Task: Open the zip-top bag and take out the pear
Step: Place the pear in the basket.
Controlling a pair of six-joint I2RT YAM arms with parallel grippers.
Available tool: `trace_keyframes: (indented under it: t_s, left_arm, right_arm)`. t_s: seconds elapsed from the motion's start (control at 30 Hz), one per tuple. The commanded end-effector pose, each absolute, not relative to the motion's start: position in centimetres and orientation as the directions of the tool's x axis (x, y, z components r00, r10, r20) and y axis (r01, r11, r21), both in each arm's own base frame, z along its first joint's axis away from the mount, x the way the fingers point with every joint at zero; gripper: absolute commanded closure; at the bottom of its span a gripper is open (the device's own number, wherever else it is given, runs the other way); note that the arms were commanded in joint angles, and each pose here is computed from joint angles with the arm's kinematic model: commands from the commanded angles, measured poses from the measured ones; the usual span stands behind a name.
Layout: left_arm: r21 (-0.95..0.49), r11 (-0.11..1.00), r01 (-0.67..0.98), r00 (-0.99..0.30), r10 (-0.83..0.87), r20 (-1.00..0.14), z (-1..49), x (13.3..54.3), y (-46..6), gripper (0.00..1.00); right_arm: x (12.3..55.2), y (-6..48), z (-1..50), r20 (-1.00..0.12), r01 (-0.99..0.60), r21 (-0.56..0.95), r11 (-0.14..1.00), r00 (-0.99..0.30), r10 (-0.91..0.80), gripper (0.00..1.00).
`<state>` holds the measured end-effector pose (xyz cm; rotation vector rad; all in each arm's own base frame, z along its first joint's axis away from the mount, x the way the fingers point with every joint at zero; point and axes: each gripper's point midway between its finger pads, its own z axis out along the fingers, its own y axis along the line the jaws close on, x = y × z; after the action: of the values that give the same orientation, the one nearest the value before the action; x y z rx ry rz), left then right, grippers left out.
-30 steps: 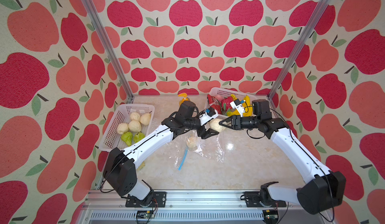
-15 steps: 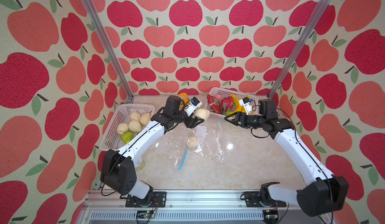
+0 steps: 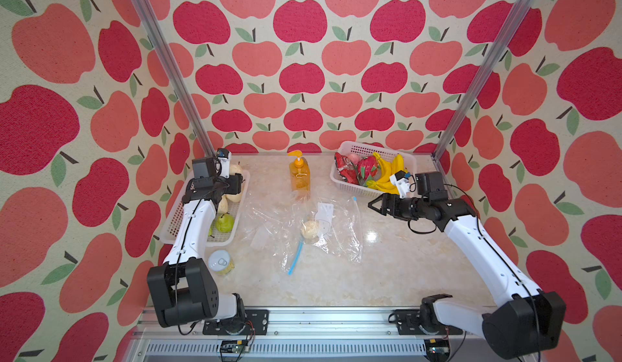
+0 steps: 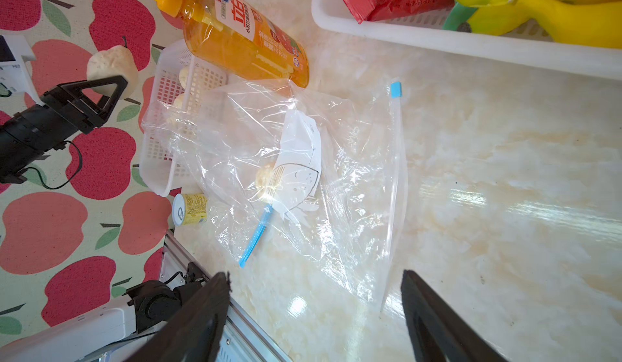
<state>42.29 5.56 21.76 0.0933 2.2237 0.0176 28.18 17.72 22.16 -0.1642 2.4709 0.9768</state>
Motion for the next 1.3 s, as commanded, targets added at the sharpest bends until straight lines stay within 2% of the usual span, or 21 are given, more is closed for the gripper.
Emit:
trace_keyframes:
  t_s: [0.0,0.3,0.5,0.6,0.73,0.87,1.07,1.27]
  left_arm:
    - [0.042,0.999,-0.003,-0.696,0.028,-0.718,18.9,42.1,7.8,0.37]
    - [0.003,0.999,-0.049,-0.788,-0.037,-0.615,13.7,41.8,9.8,0.34]
    - [-0.027,0.998,-0.063,-0.801,-0.067,-0.594,13.4,41.7,9.7,0.15]
    - [-0.039,0.997,-0.065,-0.805,-0.076,-0.588,13.6,41.5,9.6,0.1]
    - [-0.048,0.997,-0.067,-0.776,-0.082,-0.626,15.6,41.3,9.2,0.08]
    - [-0.076,0.997,-0.024,-0.729,-0.07,-0.681,19.3,40.8,6.3,0.13]
    - [-0.138,0.978,0.159,-0.719,0.019,-0.694,22.4,38.5,-4.6,0.28]
    - [-0.199,0.932,0.303,-0.696,0.074,-0.714,23.6,35.2,-12.2,0.39]
  right_arm:
    - [27.6,17.4,21.9,-0.474,-0.278,0.604,0.747,-0.879,0.056,0.17]
    - [27.6,17.5,21.2,-0.452,-0.25,0.618,0.746,-0.889,0.077,0.18]
    - [27.4,17.4,20.6,-0.445,-0.243,0.615,0.75,-0.892,0.076,0.18]
    - [27.5,17.2,20.4,-0.448,-0.242,0.606,0.758,-0.891,0.073,0.17]
    - [27.5,17.0,20.0,-0.447,-0.239,0.594,0.768,-0.892,0.068,0.18]
    - [27.5,16.7,19.1,-0.431,-0.214,0.582,0.785,-0.899,0.075,0.25]
    - [27.3,16.6,16.9,-0.368,-0.148,0.594,0.791,-0.924,0.103,0.44]
    - [26.7,15.8,14.5,-0.339,-0.118,0.558,0.821,-0.936,0.096,0.55]
